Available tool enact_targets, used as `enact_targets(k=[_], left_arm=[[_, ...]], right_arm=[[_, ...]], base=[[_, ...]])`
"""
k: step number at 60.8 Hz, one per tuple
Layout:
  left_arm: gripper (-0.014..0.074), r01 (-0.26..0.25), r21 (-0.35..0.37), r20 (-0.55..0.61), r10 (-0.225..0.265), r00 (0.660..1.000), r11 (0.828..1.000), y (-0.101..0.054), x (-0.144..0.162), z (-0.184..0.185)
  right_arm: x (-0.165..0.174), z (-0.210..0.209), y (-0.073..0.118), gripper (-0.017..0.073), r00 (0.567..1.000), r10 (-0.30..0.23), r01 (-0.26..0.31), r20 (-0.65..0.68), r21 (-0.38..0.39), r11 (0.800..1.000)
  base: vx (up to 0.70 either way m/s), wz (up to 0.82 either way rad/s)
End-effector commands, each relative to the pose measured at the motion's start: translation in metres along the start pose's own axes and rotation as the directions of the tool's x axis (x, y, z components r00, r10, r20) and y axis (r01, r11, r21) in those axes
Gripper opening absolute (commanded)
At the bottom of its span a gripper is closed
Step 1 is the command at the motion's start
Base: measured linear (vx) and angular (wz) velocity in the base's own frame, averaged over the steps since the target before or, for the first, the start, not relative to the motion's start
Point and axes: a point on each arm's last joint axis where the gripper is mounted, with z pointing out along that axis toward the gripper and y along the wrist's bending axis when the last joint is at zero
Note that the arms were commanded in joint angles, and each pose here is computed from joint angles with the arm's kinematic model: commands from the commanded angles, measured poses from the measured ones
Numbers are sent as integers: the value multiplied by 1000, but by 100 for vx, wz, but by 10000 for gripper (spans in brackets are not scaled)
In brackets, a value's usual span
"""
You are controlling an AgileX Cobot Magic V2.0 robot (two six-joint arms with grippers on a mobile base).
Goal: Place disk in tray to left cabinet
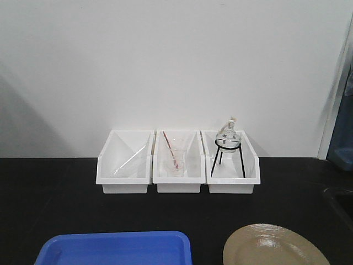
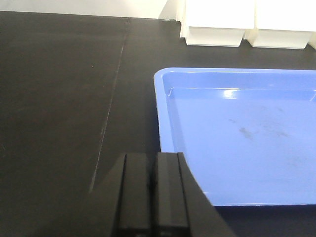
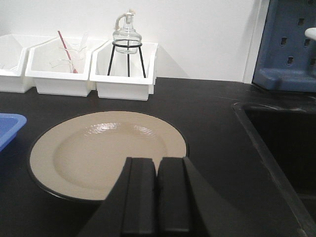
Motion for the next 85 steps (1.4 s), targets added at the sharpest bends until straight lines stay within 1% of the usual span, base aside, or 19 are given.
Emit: enact_targets(k=[1,30,33,37,40,48,60,74,85], left_arm=[[-6,15,-1,73,-15,997,1000,0,-2,1],[-6,13,-2,75,-13,997,1000,0,-2,1],[-6,-11,-6,84,11,996,1000,1,-3,1],[-6,-80,-20,97,82,992,997,1,-4,1],[-6,-113,-25,111,115,987,993,1,-5,1],[-6,-145,-36,149,149,978,989,1,-9,0],[-6,-139,-51,241,148,959,989,2,-17,-2],[-6,-139,-54,259,148,955,989,2,-19,-2],[-6,-134,-68,342,149,928,989,2,-27,-5]], right_arm=[[-2,0,1,-6,997,-8,8,74,0,1000],[-2,0,1,-6,997,-8,8,71,0,1000],[-2,0,1,-6,998,-8,8,70,0,1000],[-2,0,1,-6,997,-8,8,71,0,1000],[-2,0,1,-6,997,-8,8,71,0,1000],[-2,0,1,-6,997,-8,8,76,0,1000],[-8,0,1,-6,991,-7,8,135,-5,1000],[-10,-1,1,-6,987,-15,16,161,-5,1000],[-16,-2,2,-6,973,-14,17,231,-10,1000]], base=[[0,0],[0,0],[0,0],[0,0],[0,0],[0,0],[0,0],[0,0],[0,0]])
